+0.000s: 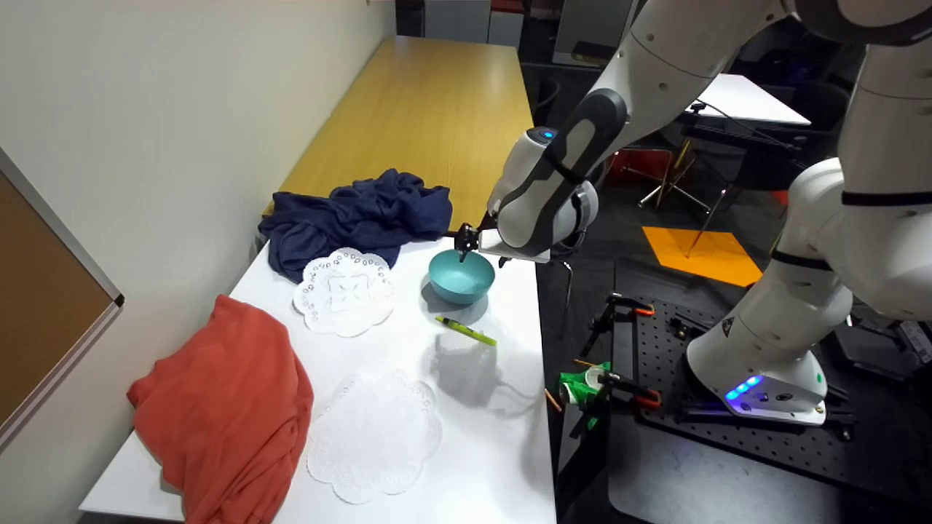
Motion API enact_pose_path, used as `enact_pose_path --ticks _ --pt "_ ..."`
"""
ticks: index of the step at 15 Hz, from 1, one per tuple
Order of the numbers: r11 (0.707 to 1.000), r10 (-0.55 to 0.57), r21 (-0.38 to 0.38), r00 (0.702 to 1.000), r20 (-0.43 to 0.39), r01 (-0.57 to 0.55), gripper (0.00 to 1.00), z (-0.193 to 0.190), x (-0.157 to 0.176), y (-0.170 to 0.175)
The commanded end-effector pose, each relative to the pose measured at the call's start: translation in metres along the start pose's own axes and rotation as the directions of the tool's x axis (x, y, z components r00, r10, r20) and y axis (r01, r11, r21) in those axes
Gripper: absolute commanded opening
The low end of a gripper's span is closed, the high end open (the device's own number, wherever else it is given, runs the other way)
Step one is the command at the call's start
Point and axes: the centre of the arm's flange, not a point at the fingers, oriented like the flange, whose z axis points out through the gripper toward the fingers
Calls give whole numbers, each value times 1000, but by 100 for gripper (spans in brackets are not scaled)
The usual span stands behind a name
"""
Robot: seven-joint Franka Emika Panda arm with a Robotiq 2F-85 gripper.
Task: Move the blue bowl to the right
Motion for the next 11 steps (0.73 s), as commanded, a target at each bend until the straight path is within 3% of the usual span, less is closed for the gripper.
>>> enact_pose_path --ticks 1,6,7,11 --pt "995 -100 10 995 -18 100 100 -40 -12 -2" --pt "981 -192 5 980 -40 193 100 -52 -15 -6" --pt "987 -158 6 987 -42 159 100 -28 -10 -6" --pt "984 -177 5 983 -49 177 100 -31 -11 -6"
